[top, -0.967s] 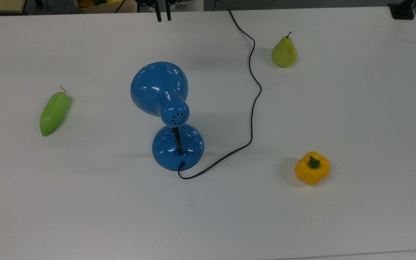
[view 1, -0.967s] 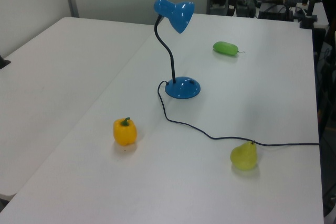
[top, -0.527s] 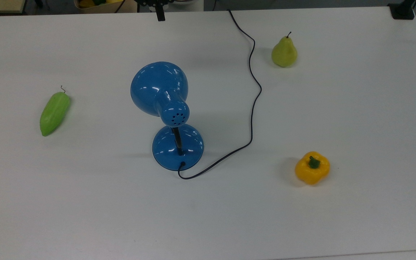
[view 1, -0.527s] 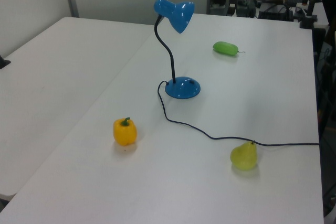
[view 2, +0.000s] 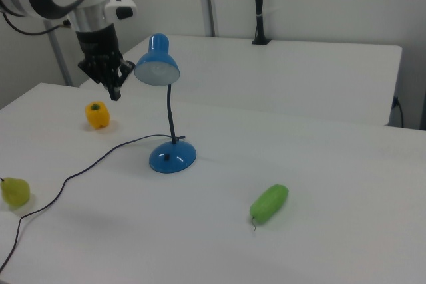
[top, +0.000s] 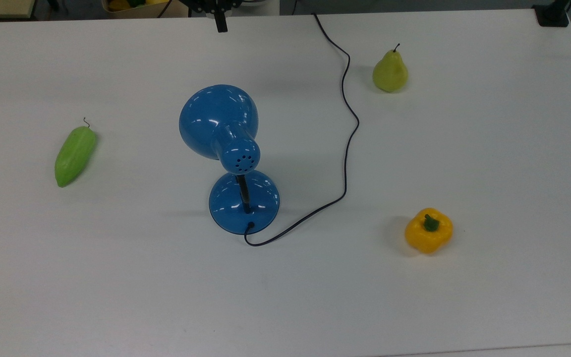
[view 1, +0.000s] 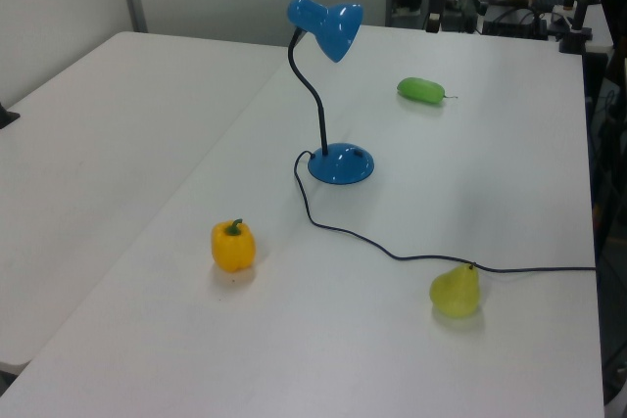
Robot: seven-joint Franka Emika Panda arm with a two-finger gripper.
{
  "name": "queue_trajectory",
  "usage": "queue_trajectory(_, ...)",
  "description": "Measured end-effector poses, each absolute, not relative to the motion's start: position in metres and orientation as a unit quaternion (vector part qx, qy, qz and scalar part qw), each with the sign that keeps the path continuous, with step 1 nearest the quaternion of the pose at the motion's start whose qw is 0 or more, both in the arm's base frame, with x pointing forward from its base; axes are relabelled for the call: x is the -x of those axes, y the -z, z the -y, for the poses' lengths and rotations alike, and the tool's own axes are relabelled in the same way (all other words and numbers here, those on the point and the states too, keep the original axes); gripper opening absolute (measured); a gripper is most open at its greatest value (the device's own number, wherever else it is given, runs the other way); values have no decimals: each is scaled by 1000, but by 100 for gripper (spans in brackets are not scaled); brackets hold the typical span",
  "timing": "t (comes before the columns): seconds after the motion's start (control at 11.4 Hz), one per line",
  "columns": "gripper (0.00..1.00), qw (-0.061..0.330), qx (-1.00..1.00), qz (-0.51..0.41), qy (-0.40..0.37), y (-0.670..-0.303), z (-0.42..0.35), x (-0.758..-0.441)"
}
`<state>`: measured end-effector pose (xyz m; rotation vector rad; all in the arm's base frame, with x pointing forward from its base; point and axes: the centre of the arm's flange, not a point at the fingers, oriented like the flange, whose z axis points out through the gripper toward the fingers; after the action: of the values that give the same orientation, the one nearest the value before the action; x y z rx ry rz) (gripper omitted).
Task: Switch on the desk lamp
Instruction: 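Move the gripper down past the shade toward the lamp base switch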
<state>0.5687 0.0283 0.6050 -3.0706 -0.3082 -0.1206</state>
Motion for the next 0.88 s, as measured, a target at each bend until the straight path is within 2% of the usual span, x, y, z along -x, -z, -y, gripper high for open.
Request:
queue_trajectory(0.53, 1, 19, 995, 101, 15, -536, -27, -572)
queue_trajectory(0.88, 1, 8, 994, 101, 48, -477, -26, -585)
